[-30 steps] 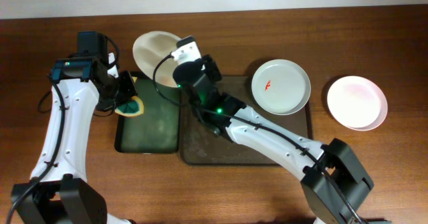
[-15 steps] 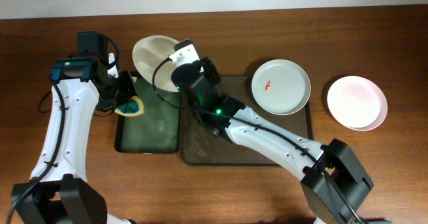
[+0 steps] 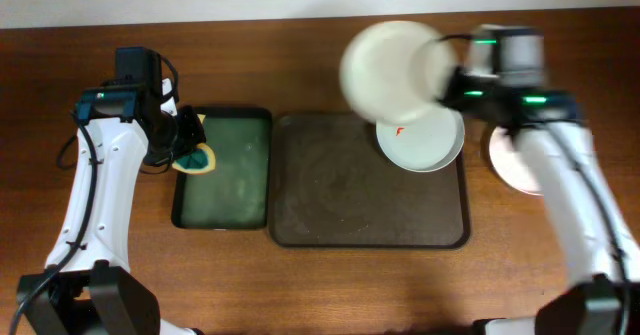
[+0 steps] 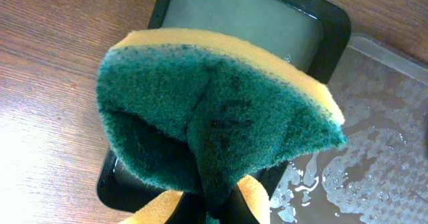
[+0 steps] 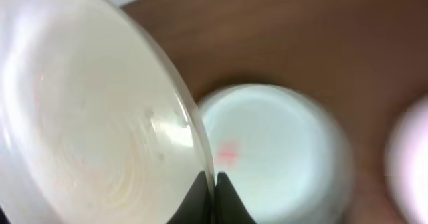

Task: Clean dirty plates on tray and stack at the side
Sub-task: 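Carry the white plate right and stack it on the pink plate, then move the right gripper to the last white plate and grip its rim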

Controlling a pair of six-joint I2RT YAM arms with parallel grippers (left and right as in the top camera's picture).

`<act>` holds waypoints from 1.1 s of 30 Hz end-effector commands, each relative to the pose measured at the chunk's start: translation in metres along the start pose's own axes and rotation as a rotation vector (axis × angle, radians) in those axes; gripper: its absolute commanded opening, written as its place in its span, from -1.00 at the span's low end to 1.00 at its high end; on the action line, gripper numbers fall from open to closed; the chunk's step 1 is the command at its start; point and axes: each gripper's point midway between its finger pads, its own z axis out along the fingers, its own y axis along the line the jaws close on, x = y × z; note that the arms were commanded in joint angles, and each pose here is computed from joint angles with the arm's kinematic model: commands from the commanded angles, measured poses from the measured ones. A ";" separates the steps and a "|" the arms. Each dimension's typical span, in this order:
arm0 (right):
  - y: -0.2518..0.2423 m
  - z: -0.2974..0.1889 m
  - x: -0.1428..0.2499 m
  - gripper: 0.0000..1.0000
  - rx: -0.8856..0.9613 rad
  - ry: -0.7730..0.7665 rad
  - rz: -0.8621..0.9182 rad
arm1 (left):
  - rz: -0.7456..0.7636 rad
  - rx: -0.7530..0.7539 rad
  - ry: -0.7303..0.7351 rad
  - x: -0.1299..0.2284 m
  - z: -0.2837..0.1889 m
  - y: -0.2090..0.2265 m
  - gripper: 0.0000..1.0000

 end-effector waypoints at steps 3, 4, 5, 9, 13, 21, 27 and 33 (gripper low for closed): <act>-0.161 -0.044 -0.003 -0.92 0.222 0.025 0.394 | 0.014 0.018 -0.029 -0.003 -0.010 -0.004 -1.00; -0.185 -0.047 0.003 -0.92 0.256 0.039 0.453 | 0.014 0.018 -0.029 -0.003 -0.010 -0.004 -1.00; -0.208 -0.050 0.011 -0.92 0.289 0.060 0.515 | 0.014 0.018 -0.029 -0.003 -0.010 -0.004 -1.00; -0.261 -0.040 0.041 -0.92 0.354 0.154 0.662 | 0.014 0.018 -0.029 -0.003 -0.010 -0.004 -1.00; -0.276 -0.020 0.049 -0.92 0.369 0.195 0.678 | 0.014 0.019 -0.029 -0.003 -0.010 -0.004 -1.00; -0.284 -0.017 0.052 0.05 0.406 0.202 0.674 | 0.015 0.020 -0.032 -0.003 -0.010 -0.005 -1.00; -0.248 -0.010 0.065 0.17 0.262 0.317 0.573 | 0.015 0.021 -0.035 -0.004 -0.010 -0.005 -1.00; -0.175 0.015 0.075 0.18 0.161 0.432 0.313 | 0.026 0.023 -0.034 -0.003 -0.010 -0.009 -1.00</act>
